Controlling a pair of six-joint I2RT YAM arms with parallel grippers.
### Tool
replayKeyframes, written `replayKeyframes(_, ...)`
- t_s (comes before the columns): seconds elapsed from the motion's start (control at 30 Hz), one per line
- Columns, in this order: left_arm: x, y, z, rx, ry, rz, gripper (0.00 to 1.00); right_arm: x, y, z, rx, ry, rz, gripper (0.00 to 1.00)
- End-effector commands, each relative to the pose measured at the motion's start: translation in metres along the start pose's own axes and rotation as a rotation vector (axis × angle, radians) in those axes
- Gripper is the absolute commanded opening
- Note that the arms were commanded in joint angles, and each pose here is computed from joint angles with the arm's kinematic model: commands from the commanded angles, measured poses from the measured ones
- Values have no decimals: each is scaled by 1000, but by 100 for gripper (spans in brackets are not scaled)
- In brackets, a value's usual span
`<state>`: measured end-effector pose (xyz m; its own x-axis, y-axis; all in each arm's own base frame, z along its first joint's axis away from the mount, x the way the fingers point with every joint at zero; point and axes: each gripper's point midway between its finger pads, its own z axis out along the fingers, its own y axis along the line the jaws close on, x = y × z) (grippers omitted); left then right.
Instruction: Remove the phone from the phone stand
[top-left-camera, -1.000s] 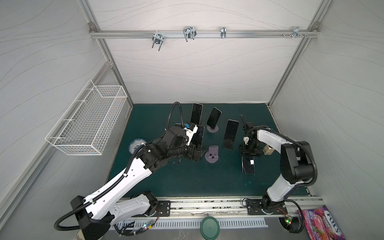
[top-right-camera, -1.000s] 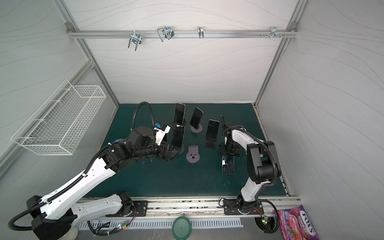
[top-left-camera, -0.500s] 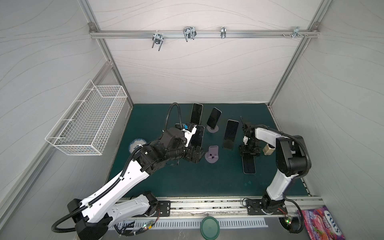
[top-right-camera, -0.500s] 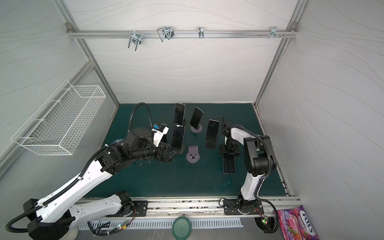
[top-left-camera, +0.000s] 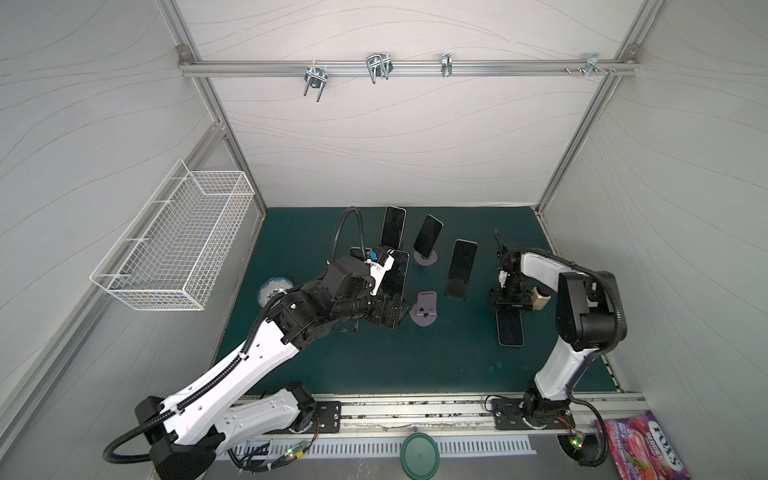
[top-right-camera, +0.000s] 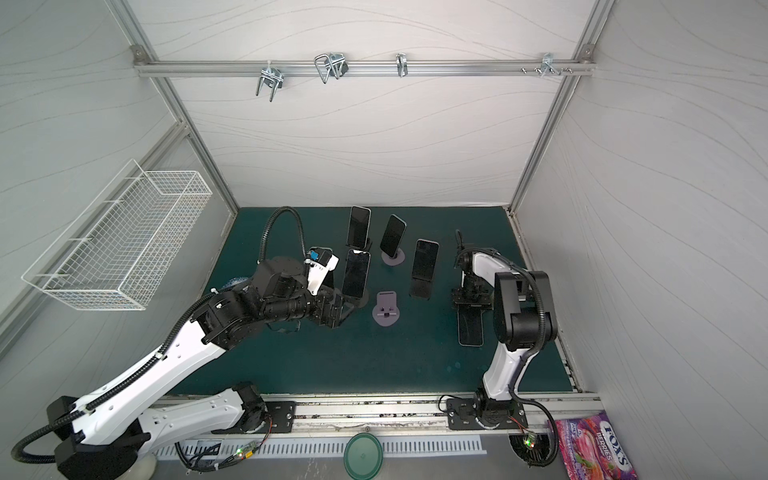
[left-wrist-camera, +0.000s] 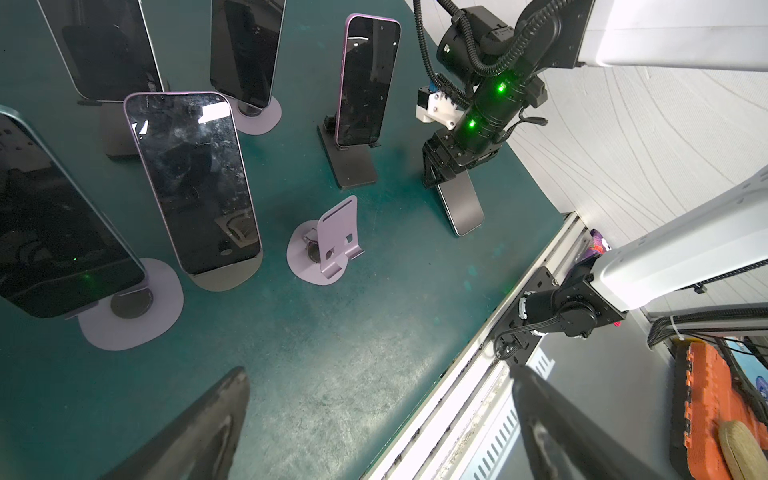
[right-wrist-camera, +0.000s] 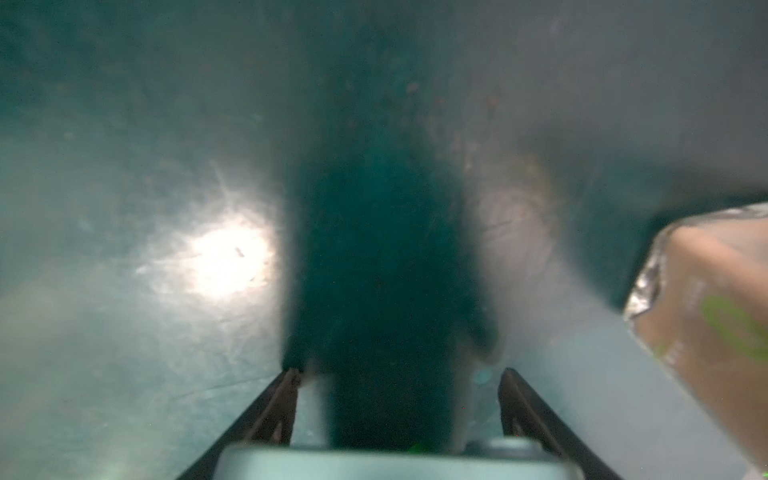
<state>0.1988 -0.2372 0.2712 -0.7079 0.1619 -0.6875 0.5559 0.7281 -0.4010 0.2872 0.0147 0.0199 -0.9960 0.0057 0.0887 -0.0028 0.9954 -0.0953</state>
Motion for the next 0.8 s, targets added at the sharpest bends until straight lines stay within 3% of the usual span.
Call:
replayKeyframes(0.0,-14,-6,-13,5,-49,5,99,3,-25,10,126,52,-15,73)
replayKeyframes(0.27,-11,-4,-14,-2,-51,2,99,1,-19,13,103,56,-17,84)
replayKeyframes(0.57,-13,-6,-13,2,-58,1,99,-2,-13,8,77,28,-14,85)
replayKeyframes(0.77,-20,-4,-21,-28,-75,37,99,-7,-7,-18,90,-63,-12,86)
